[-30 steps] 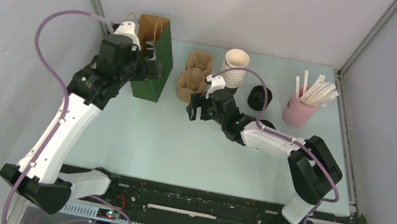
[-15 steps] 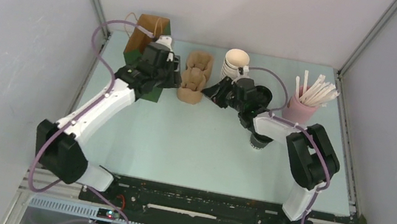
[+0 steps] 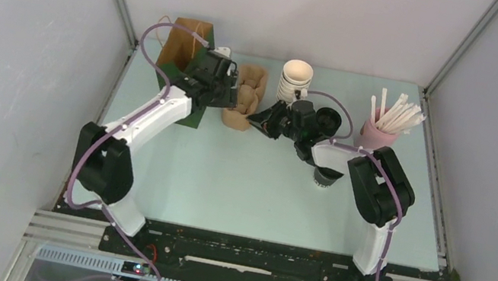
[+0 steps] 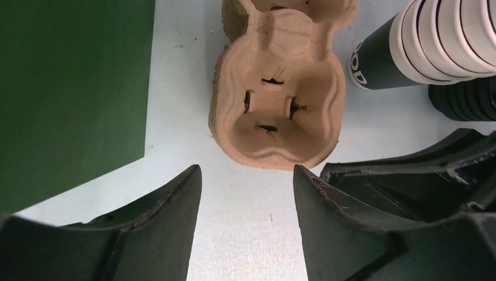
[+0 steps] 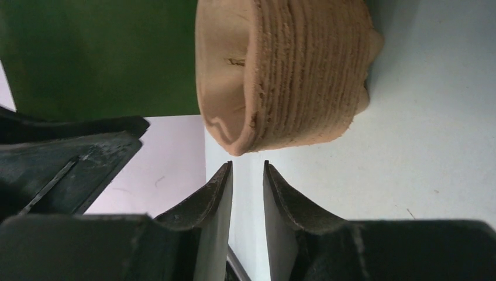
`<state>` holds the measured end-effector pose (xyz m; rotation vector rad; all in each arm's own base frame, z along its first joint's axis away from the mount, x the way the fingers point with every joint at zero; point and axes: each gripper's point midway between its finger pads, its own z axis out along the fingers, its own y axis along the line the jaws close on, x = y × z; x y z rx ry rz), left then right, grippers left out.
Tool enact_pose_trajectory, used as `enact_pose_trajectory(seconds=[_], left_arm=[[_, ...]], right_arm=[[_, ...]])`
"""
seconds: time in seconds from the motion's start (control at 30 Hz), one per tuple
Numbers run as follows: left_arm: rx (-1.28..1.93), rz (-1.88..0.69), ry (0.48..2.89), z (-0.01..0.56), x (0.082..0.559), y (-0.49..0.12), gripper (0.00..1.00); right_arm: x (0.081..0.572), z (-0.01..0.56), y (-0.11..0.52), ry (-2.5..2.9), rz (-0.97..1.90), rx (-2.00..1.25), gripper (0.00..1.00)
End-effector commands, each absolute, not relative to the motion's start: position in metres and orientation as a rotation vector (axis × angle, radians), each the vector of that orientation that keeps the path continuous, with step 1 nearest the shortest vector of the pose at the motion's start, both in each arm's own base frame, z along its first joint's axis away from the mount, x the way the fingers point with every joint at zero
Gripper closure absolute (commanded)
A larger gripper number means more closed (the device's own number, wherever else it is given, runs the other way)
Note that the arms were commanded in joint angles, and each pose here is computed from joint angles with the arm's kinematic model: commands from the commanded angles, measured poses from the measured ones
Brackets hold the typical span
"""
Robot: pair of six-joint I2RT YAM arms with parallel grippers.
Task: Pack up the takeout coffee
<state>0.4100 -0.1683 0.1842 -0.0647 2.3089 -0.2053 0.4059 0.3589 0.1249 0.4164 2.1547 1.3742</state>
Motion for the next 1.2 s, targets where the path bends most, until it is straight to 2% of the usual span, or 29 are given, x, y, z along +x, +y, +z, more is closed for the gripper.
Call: enact_pose_trajectory(seconds=[0.0,0.1,0.43,0.9,1.17], left_arm=[[-0.121,-0.213,2.260,0.200,0.434,-0.167,0.34],[-0.146,-0.206,2.284,0.192,0.442,-0.162,0.34],[-0.154,-0.172,2.309,0.172,0.454,-0.161,0.44],[-0.127,-0.173,2.364,0.145,0.449,-0.167,0.52],[-0.120,-0.184,2.390,0.134,0.446,-0.170,0.61]], right_arm=[[0.418,0.162,0.366,2.042,1.467,0.374,0.64],[0.420,0.164,0.365,2.034,1.455,0.385,0.63],[0.430,0.148,0.362,2.057,1.390,0.461,0.63],[0.438,0.140,0.358,2.074,1.327,0.526,0.66],[0.437,0.148,0.356,2.063,1.319,0.504,0.64]])
